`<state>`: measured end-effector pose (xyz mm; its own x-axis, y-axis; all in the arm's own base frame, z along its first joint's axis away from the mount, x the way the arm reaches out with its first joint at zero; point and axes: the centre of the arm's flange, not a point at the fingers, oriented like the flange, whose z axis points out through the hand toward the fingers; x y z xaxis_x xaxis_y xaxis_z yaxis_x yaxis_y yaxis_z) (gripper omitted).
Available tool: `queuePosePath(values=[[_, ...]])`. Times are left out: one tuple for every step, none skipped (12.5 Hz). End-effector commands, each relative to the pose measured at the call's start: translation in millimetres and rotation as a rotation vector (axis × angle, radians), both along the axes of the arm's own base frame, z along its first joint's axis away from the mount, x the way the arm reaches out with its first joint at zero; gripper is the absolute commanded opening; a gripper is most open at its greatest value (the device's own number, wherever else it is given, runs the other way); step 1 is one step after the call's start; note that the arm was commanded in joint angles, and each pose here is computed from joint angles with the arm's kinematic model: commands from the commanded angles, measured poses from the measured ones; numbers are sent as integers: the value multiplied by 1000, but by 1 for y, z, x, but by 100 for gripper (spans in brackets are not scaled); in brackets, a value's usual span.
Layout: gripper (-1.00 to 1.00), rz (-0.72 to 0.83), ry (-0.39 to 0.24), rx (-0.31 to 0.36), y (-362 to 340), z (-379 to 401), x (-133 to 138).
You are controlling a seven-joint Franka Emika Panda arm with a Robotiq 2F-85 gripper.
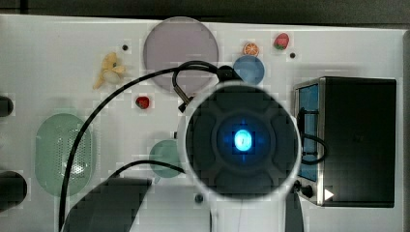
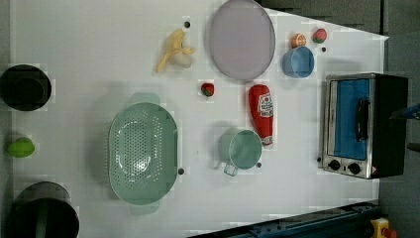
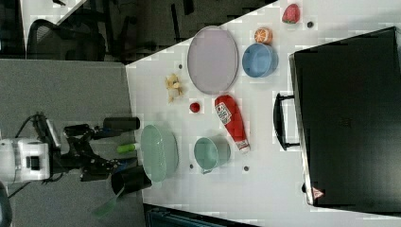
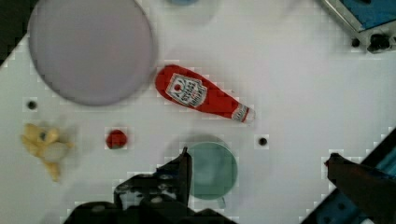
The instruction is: Pick Ketchup from the table and place it in strainer.
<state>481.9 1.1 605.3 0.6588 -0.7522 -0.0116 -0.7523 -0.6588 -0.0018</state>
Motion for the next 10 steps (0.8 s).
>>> queuePosePath(values=[[100, 49, 42, 8, -13, -42, 24], [100, 73, 53, 10, -10, -58, 30], [100, 113, 68, 14, -8, -75, 36], [100, 168, 81, 20, -5, -92, 42], [100, 237, 92, 26, -2, -111, 47], [100, 315, 95, 33, 2, -128, 52], [100, 398, 89, 38, 6, -144, 57], [100, 478, 83, 43, 9, -161, 60], [100, 552, 75, 47, 12, -177, 63], [100, 620, 66, 50, 13, -194, 64]])
